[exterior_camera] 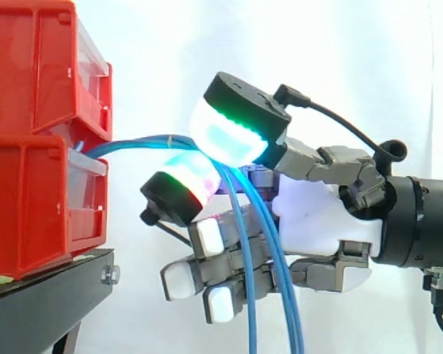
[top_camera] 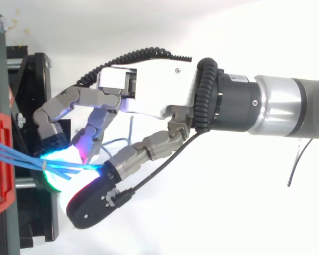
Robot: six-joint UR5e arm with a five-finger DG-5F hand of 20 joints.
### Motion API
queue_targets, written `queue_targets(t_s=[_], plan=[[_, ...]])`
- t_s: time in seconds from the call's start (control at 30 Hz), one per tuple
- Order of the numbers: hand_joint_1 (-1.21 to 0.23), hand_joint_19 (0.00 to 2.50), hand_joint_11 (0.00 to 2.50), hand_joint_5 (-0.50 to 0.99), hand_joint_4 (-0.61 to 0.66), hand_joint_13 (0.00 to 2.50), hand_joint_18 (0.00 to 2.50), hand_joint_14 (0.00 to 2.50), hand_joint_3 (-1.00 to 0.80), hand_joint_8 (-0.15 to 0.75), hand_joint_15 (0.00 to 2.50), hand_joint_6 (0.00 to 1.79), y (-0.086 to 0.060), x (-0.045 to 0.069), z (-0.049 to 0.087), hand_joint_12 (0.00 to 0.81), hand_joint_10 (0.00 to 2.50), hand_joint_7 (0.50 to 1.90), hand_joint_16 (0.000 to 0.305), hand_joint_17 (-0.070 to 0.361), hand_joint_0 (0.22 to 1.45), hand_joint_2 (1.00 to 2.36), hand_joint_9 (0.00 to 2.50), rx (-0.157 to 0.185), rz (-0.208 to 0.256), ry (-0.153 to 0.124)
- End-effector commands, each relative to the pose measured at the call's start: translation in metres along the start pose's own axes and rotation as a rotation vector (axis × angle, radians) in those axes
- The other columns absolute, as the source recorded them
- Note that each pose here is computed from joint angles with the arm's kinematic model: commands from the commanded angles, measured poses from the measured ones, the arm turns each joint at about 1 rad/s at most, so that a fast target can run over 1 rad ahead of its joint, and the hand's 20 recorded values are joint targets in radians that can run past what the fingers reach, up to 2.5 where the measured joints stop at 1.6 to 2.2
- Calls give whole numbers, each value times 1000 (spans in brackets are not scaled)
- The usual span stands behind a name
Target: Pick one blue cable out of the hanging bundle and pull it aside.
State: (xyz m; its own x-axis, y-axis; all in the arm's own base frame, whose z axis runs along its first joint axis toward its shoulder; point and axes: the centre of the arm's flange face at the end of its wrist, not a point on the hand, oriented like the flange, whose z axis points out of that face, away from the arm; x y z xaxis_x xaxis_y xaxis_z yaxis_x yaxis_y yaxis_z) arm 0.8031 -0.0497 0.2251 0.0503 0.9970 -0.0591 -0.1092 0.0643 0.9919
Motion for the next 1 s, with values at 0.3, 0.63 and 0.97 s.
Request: queue_targets(t_s=[0.3,0.63,0.97], plan=[[-739,508,477,-85,68,1033,1000,19,-500,349,490,896,9,-14,-3,338,14,1196,45,101,540,1000,1186,17,-6,-3],[-541,537,462,-87,96,1027,1047,16,-500,382,492,869,9,-15,-3,385,12,1226,54,123,463,1000,1179,16,-6,-5],[-663,544,487,-123,162,1019,1045,18,-105,393,498,895,17,-18,-3,394,13,1229,56,126,534,1020,1135,7,-14,-9]])
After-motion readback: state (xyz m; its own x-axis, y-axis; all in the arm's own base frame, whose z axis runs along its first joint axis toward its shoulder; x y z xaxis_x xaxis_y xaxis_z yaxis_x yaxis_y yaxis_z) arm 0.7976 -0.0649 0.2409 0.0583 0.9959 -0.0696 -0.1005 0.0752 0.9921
